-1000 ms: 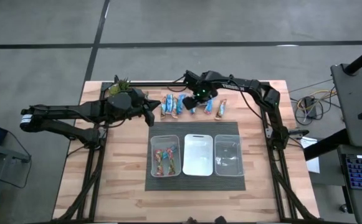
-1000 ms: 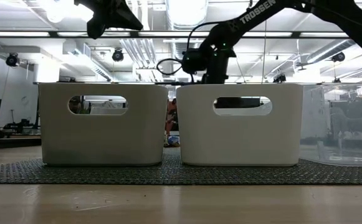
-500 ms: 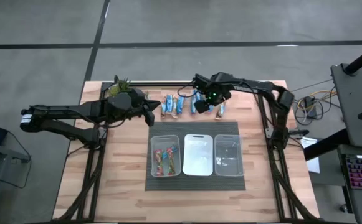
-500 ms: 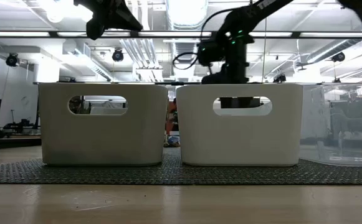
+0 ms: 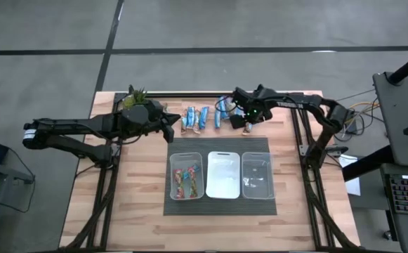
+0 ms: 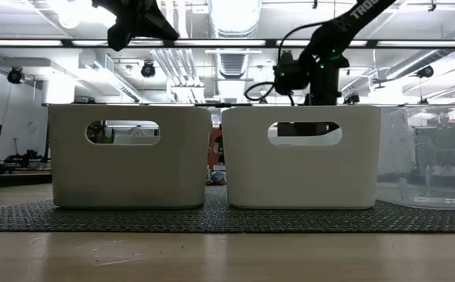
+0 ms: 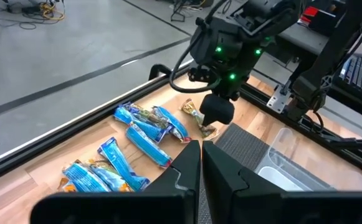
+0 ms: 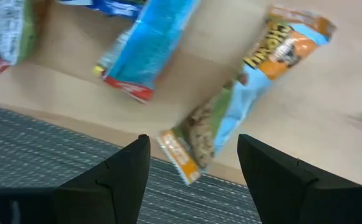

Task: Pick and place Granola Bars by type
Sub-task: Put the orange granola bar into the transparent bin

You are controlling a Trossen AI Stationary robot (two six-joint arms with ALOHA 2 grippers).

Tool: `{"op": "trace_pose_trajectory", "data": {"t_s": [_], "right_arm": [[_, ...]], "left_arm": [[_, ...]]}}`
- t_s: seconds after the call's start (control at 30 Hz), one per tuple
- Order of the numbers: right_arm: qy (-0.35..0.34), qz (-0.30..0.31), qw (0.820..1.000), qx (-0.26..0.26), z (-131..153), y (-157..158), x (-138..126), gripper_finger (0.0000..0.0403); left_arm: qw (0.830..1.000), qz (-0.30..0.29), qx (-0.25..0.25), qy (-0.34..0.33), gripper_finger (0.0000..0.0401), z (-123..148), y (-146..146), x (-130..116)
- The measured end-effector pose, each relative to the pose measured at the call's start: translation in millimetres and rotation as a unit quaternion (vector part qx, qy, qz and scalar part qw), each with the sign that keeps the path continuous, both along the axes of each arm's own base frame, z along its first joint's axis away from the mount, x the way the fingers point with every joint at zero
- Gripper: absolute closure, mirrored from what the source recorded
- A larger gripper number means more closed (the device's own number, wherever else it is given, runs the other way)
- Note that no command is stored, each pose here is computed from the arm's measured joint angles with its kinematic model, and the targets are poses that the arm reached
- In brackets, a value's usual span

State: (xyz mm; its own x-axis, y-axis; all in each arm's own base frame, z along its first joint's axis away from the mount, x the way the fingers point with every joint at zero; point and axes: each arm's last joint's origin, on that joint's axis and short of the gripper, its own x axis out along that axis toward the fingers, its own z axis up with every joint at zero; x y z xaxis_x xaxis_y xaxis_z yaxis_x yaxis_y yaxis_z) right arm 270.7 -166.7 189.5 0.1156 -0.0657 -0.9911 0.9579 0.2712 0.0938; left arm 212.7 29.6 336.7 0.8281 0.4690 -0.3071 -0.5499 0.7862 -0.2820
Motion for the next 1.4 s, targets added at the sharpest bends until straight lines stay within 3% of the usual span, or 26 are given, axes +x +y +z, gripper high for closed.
{"op": "trace_pose_trajectory", "data": {"t_s": [0.6,1.17,1.4], "right_arm": [[-0.031,-0.085,0.996,0.009,-25,-25,-24,0.0175],[-0.035,-0.087,0.996,0.006,-30,-26,-26,0.0175],[-0.057,-0.079,0.995,-0.002,-18,-29,-17,0.0175]], "left_arm": [[1.000,0.002,-0.005,-0.003,0.0401,0,0,0],[1.000,0.002,-0.005,-0.003,0.0401,0,0,0],[1.000,0.002,-0.005,-0.003,0.0401,0,0,0]]}}
